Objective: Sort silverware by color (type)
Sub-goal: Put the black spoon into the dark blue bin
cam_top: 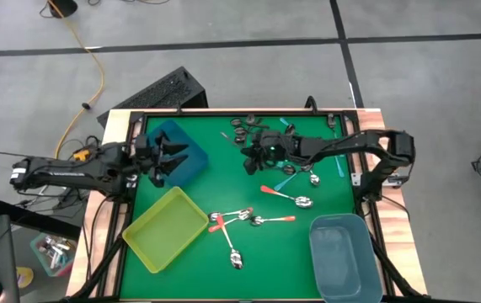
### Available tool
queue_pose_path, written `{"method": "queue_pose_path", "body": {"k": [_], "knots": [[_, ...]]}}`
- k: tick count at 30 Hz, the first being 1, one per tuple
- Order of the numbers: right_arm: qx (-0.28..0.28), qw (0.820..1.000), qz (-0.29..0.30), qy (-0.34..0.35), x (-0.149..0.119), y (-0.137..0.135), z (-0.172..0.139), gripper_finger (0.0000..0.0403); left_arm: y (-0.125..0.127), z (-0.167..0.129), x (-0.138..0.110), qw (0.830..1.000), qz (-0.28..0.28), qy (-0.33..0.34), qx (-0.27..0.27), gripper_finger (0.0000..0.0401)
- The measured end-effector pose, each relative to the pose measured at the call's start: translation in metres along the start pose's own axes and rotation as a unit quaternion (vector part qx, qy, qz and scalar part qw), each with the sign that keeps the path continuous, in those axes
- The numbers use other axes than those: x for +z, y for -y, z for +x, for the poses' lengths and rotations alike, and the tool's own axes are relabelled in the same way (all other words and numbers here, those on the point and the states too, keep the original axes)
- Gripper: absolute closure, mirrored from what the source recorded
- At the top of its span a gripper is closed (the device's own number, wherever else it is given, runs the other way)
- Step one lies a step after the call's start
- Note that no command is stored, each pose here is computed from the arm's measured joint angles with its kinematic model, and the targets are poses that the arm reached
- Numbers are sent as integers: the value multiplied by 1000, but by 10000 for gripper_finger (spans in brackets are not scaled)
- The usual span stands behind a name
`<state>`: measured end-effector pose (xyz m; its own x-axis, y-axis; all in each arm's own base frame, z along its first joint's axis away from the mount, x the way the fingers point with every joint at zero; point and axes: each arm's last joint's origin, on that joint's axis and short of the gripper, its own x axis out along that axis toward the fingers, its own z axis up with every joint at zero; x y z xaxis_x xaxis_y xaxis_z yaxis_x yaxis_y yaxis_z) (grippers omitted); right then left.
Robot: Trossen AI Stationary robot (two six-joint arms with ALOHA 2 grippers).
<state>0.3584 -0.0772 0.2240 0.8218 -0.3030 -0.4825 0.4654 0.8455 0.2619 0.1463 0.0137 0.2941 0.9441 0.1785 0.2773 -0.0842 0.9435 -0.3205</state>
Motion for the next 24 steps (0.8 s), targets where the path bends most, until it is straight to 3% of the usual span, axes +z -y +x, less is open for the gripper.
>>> {"method": "queue_pose_path", "body": {"k": [5,12,24], "knots": [[20,998,-43,30,33,-26,31,388,5,-3,17,999,14,30,-9,223],[77,994,-54,57,68,-41,83,386,7,-12,27,998,14,54,-16,223],[138,987,-58,55,80,-58,160,385,7,-20,32,997,32,64,-2,223]]}}
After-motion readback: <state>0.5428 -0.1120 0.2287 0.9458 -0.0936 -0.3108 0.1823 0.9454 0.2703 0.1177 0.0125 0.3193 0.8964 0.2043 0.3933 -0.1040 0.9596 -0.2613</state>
